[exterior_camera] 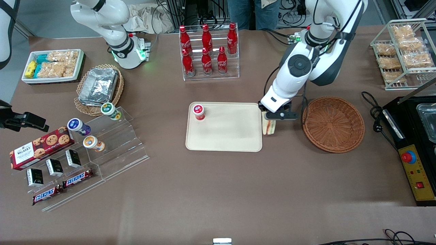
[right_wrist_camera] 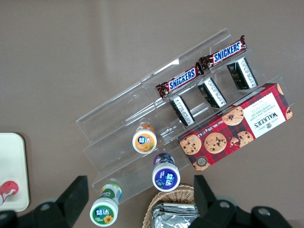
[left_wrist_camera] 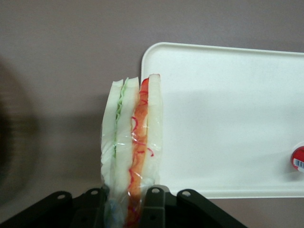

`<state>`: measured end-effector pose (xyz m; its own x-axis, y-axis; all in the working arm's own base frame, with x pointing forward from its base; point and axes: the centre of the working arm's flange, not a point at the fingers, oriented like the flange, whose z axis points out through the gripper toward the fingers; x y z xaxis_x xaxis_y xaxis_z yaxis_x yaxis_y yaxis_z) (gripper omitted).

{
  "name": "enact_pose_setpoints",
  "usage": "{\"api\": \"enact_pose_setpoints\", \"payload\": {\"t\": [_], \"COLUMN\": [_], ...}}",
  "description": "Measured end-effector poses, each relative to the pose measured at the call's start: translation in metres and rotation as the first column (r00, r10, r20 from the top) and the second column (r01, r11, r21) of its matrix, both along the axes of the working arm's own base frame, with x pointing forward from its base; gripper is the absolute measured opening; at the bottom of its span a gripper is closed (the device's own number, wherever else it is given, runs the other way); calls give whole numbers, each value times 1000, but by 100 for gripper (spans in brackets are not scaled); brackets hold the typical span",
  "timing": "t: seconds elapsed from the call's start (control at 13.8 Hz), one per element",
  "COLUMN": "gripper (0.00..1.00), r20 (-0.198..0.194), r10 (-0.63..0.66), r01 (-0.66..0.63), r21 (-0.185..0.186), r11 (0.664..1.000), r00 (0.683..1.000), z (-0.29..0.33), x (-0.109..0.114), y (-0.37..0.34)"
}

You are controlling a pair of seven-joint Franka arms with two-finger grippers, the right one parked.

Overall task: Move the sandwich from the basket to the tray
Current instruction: 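Carry the held sandwich over to the white tray and lower it, then set the sandwich upright on the tray and open the left gripper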

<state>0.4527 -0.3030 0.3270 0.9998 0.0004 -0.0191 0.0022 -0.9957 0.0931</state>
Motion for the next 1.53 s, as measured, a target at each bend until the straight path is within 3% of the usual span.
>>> {"api": "enact_pose_setpoints", "payload": {"t": [0.8, 1.24, 1.53], "gripper": [21, 21, 21], "r20": [11, 9, 15], "r10": [-39, -43, -75], "r01": [39, 43, 75], "r21": [-27, -23, 1], "r11": [999, 999, 997], "r00": [999, 999, 997], "z": [-64, -87, -98], "x": [-19, -22, -25], "y": [-33, -30, -30]}}
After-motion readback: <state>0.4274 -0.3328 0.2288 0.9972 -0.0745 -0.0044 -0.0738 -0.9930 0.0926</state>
